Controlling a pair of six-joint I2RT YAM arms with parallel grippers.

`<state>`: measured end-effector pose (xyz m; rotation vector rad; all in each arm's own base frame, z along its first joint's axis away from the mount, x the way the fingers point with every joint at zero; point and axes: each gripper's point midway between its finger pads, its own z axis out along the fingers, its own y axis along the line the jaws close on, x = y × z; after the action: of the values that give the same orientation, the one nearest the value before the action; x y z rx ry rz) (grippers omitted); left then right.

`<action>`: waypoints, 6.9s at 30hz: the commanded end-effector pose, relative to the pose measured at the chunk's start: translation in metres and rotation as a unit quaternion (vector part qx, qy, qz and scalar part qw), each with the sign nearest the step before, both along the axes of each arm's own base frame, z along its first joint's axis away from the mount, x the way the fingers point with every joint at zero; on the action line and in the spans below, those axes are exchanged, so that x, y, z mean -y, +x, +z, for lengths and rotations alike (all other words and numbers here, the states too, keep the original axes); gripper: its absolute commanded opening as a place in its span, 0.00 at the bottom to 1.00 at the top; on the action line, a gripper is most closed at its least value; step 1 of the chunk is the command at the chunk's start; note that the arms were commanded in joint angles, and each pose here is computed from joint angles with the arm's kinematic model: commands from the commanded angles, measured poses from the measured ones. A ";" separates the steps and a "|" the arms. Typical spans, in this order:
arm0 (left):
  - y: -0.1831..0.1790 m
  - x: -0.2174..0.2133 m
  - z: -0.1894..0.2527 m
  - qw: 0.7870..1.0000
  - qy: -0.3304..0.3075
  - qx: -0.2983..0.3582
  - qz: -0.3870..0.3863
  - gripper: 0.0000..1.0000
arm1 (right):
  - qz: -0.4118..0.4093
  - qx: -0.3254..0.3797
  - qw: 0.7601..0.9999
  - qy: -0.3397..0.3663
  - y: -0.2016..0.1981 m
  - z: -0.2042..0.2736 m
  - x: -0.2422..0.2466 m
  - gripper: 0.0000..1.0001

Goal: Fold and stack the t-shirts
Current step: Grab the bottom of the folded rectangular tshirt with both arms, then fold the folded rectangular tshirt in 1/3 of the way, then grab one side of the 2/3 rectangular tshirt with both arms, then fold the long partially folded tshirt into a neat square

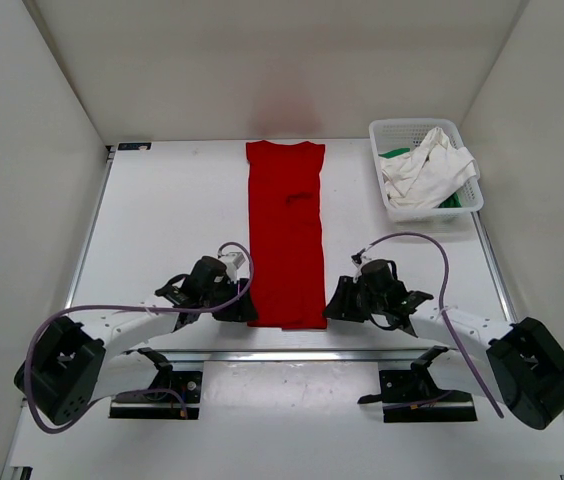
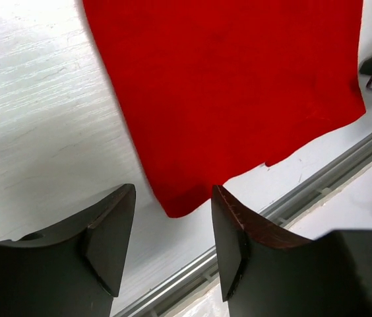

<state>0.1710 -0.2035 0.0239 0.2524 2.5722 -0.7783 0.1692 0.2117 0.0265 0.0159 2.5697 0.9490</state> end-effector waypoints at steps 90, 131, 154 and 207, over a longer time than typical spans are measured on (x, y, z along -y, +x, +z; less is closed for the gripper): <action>0.126 0.022 0.004 0.985 -0.087 0.020 0.147 0.33 | 0.102 0.143 0.984 -0.028 0.256 0.036 -0.115 0.01; 0.092 -0.015 -0.015 0.986 -0.050 0.008 0.158 0.53 | -0.017 0.120 0.993 0.000 0.129 0.024 0.011 0.32; 0.075 -0.006 -0.009 0.990 -0.039 0.011 0.134 0.00 | 0.034 0.072 0.995 0.053 0.078 0.011 -0.016 0.00; 0.296 -0.019 0.083 0.966 -0.082 0.079 0.233 0.65 | -0.066 0.181 0.981 -0.004 0.296 0.124 0.011 0.41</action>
<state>0.4725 -0.1857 0.0695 -0.3233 2.3719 -0.6187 0.4766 0.1874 0.1050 0.0638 2.3457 0.7896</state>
